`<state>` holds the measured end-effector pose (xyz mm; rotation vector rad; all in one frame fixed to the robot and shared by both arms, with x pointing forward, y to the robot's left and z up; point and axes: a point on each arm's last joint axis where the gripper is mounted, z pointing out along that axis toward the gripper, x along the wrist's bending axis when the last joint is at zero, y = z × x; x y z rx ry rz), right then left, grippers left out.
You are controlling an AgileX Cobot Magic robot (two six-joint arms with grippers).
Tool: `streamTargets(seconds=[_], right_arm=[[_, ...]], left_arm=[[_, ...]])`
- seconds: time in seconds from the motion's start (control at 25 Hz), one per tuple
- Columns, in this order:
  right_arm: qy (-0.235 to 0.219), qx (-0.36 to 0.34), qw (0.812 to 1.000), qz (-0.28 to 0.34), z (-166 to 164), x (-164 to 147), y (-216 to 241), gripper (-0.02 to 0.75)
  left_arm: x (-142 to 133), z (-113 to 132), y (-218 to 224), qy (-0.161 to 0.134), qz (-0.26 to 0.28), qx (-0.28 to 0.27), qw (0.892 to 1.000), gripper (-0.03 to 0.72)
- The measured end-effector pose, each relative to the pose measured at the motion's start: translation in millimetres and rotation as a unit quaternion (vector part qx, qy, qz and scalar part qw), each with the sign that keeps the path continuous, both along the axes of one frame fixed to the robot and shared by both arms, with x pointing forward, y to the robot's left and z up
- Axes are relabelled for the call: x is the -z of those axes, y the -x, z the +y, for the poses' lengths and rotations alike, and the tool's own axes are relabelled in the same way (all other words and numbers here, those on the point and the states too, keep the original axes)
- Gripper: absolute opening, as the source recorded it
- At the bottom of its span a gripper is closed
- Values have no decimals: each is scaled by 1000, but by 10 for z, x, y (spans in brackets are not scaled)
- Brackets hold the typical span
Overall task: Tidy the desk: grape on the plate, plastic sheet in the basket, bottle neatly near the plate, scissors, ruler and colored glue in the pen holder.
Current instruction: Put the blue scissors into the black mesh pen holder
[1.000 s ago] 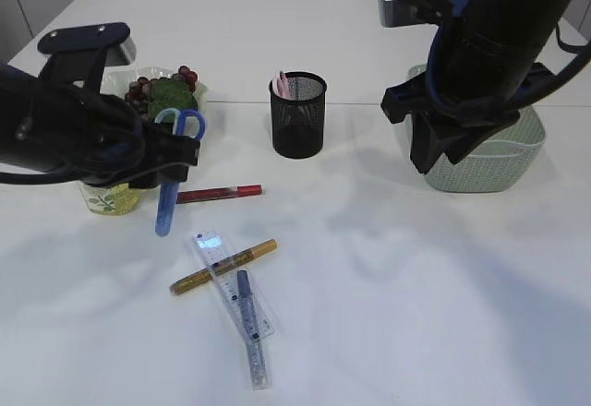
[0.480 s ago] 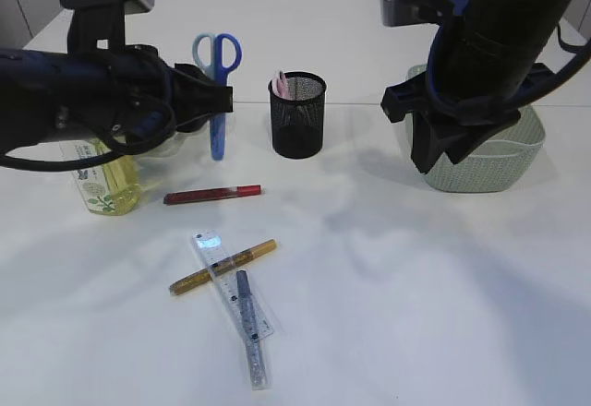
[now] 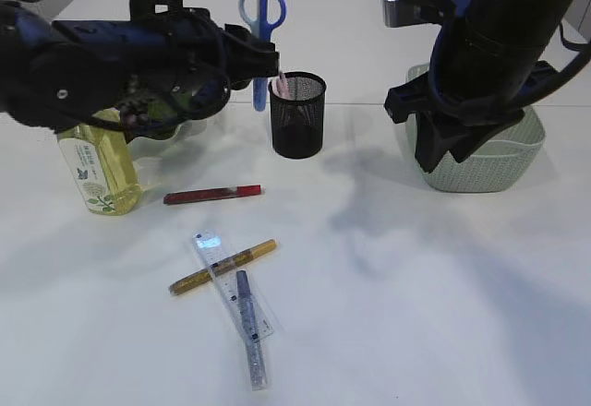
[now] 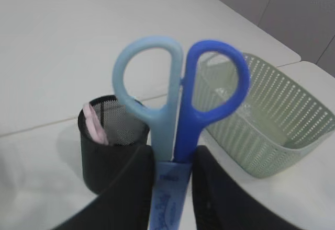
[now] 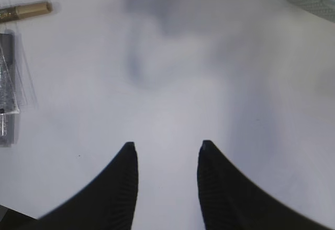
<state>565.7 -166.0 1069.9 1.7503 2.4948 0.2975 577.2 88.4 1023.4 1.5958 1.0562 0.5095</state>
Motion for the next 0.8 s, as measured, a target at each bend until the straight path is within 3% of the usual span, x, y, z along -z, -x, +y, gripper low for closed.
streamTargets(seconds=[0.56, 0.8], right_arm=[[34, -5, 999, -12, -59, 2, -21, 313], [37, -5, 999, -13, -64, 2, -23, 313]], left_arm=[[216, -209, -855, 47, -95, -5, 994, 166], [396, -278, -1106, 55, -107, -9, 993, 166]])
